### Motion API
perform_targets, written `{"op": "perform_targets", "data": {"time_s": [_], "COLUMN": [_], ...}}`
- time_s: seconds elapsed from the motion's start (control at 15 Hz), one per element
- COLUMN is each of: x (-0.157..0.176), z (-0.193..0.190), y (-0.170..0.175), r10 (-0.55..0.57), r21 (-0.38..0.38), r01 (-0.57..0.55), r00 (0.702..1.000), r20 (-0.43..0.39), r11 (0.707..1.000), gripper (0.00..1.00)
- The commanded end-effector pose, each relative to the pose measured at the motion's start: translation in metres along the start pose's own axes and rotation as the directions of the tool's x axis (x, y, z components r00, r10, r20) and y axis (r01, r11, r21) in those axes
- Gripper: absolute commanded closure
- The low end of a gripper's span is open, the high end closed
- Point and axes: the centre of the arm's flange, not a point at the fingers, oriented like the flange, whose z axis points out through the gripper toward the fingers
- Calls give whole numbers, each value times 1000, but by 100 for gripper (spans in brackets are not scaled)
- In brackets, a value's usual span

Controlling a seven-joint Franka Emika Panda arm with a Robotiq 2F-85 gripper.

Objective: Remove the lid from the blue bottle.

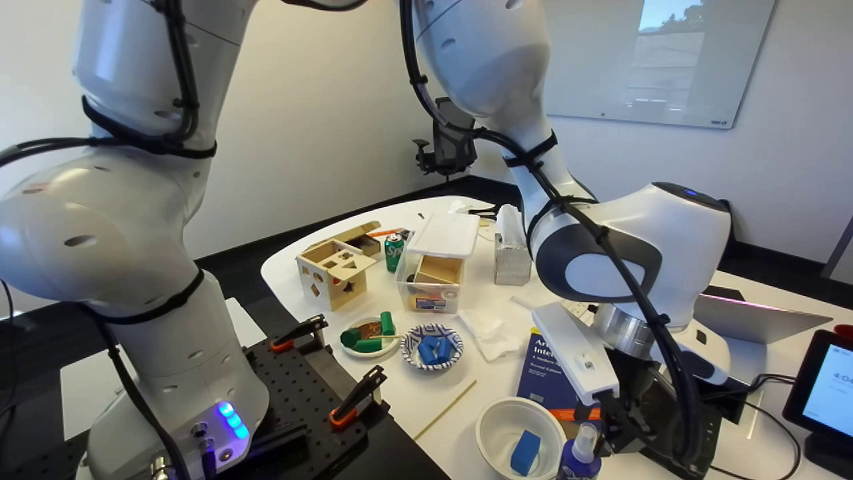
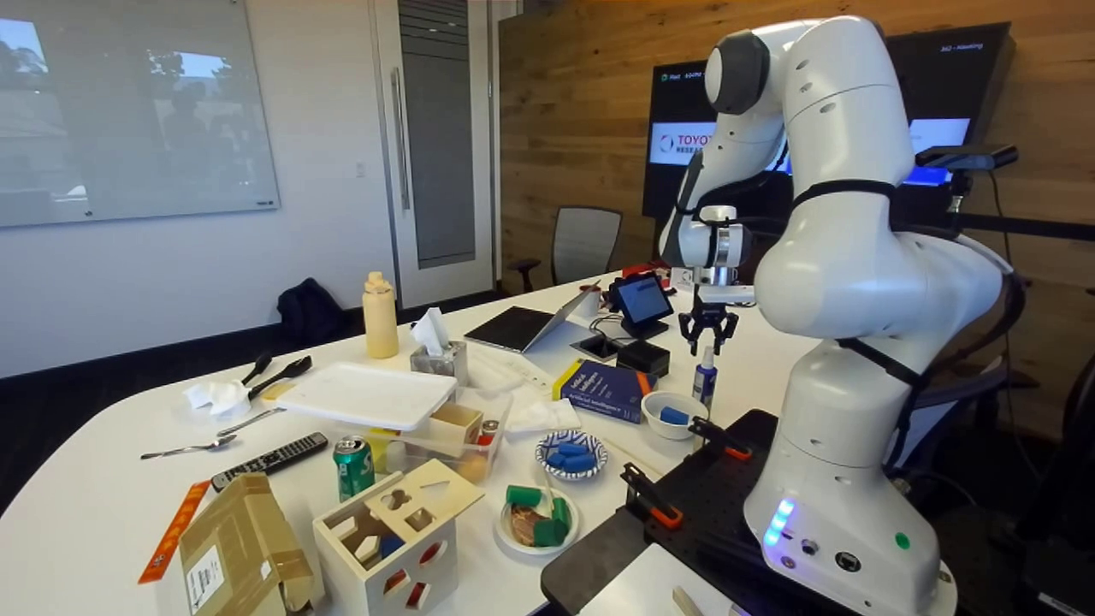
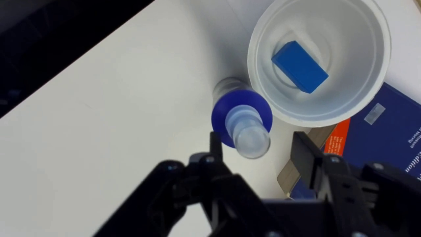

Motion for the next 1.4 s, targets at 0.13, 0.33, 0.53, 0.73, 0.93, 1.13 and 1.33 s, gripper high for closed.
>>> {"op": "perform_targets", "data": {"time_s": [0.13, 0.33, 0.53, 0.73, 0.93, 1.13, 1.33], "x": [4, 3, 3, 3, 5, 6, 7], "z": [-10, -16, -22, -26, -40, -58, -79], "y": [6, 8, 6, 5, 3, 0, 4], "r10": [36, 49, 51, 48, 40, 29, 48], "r21": [1, -8, -12, 3, 17, 36, 39], "r01": [-36, -49, -51, -48, -41, -30, -48], "r00": [999, 999, 999, 999, 999, 998, 999], "r20": [-6, -5, 4, 21, 34, 47, 13], "r11": [999, 999, 999, 999, 999, 999, 998], "gripper": [88, 94, 94, 94, 94, 94, 94]}}
